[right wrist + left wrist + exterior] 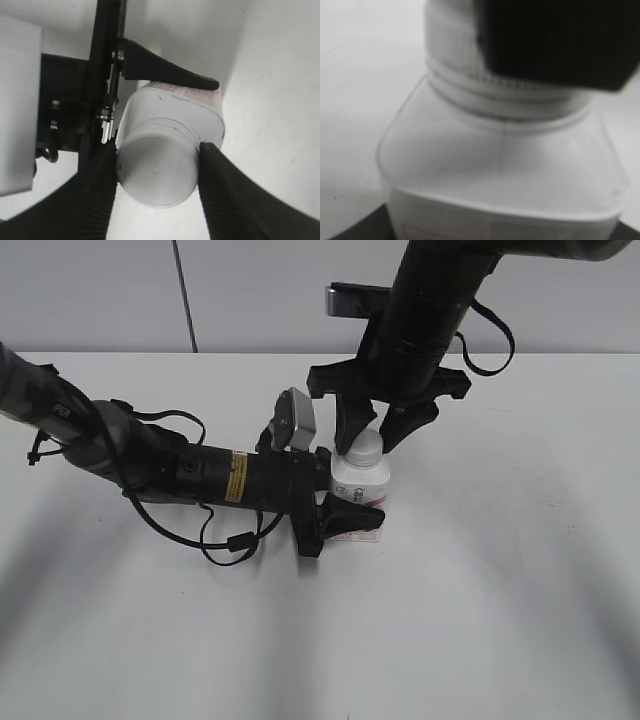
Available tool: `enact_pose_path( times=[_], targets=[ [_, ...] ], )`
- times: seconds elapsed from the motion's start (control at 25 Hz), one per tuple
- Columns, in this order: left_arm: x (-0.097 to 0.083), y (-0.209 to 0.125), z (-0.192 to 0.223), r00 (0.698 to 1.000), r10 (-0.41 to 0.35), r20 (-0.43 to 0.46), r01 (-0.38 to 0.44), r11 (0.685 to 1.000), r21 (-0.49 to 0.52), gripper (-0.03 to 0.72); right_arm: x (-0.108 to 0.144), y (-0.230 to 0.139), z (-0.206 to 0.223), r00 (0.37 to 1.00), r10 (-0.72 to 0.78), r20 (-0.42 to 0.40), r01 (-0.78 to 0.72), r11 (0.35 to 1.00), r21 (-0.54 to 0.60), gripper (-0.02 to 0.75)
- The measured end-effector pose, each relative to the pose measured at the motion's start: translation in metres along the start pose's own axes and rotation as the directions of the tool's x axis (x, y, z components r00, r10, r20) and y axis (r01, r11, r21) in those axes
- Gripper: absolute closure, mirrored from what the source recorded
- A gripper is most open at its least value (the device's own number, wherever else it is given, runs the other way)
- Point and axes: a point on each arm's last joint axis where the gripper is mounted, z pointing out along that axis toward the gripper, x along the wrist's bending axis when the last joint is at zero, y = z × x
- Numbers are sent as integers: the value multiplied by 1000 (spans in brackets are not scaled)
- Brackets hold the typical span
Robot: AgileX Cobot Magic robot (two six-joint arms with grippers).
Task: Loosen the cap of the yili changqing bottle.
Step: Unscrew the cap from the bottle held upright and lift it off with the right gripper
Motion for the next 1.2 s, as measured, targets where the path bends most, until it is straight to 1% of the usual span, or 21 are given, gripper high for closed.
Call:
enact_pose_path(
  times=[0.08, 0.16, 0.24, 0.36, 0.48, 0.52, 0.76, 0.92, 1.16, 1.2],
  targets=[
    [0, 0, 0, 1000, 0, 0, 0, 1000, 0, 294, 0, 0, 0, 994, -111, 0, 111, 994, 0, 342],
    [0, 0, 0, 1000, 0, 0, 0, 1000, 0, 294, 0, 0, 0, 971, -237, 0, 237, 971, -2, 342],
    [0, 0, 0, 1000, 1, 2, -1, 1000, 0, 294, 0, 0, 0, 936, -351, 0, 351, 936, -2, 342],
    [0, 0, 0, 1000, 4, 3, -4, 1000, 1, 294, 0, 0, 0, 859, -513, 0, 513, 859, -1, 342],
    [0, 0, 0, 1000, 6, 3, -6, 1000, 1, 294, 0, 0, -1, 764, -645, 1, 645, 764, -2, 342],
    [0, 0, 0, 1000, 8, 3, -8, 1000, 1, 294, 0, 0, -1, 737, -675, 1, 675, 737, -2, 343],
    [0, 0, 0, 1000, 9, 4, -9, 1000, 0, 294, 1, 0, -2, 534, -845, -5, 845, 534, 3, 346],
    [-1, 0, 0, 1000, 15, 7, -15, 1000, -1, 294, 1, -1, -2, 403, -915, -13, 915, 402, 7, 346],
    [-2, 1, 0, 999, 22, 25, -22, 1000, -9, 294, 0, -2, -3, 169, -985, -33, 986, 169, 10, 348],
    [-3, 1, 0, 999, 25, 30, -25, 1000, -9, 294, 1, -3, -3, 140, -989, -37, 990, 140, 7, 348]
  ],
)
